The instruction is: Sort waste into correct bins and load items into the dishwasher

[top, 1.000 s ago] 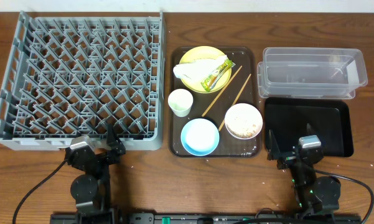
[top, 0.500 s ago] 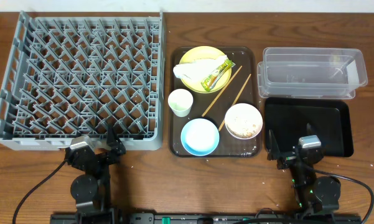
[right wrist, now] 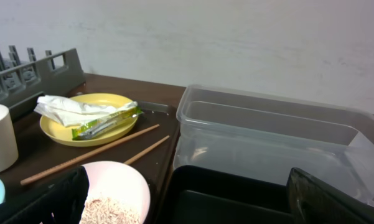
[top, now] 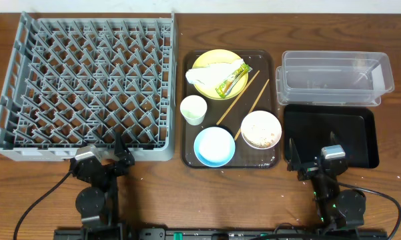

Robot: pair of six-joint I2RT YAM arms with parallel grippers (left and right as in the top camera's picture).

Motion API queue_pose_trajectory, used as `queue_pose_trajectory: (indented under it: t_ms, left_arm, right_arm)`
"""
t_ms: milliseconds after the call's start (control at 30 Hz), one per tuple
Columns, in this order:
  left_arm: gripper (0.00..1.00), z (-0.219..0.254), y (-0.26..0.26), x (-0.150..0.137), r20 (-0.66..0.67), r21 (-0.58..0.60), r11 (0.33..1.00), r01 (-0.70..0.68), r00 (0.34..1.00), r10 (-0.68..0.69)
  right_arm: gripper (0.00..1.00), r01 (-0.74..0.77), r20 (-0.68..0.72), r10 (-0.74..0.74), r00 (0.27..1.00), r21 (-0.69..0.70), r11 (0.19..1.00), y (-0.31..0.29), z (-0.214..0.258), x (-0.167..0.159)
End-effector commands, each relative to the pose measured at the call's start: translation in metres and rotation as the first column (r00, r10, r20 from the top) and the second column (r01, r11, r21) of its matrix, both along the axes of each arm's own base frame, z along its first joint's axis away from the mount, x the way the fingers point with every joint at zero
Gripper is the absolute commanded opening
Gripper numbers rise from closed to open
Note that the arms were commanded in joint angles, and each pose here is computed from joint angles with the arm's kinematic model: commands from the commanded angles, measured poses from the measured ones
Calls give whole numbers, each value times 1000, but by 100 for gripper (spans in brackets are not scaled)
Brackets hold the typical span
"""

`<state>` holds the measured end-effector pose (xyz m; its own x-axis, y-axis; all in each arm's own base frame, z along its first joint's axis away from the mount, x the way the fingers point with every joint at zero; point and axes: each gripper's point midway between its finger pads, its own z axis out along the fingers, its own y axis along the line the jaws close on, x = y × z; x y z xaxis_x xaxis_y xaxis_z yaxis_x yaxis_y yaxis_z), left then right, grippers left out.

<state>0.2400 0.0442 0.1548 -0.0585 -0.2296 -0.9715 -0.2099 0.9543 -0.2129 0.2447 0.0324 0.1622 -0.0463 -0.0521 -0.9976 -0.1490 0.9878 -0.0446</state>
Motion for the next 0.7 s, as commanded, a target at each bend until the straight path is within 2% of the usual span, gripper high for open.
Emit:
queue_pose_trajectory:
  t_ms: [0, 400, 667]
  left_arm:
    - [93, -18, 1, 0, -52, -5, 1000, -4, 999, 3]
    - [93, 21, -11, 2, 70, 2, 998, 66, 995, -66]
    - [93, 66, -23, -4, 129, 104, 987, 126, 982, -139]
  right_arm:
    - [99, 1, 3, -1, 1000, -10, 1000, 0, 0, 0]
    - [99, -98, 122, 95, 988, 15, 995, 17, 36, -5]
    - [99, -98, 189, 94, 978, 11, 995, 16, 78, -14]
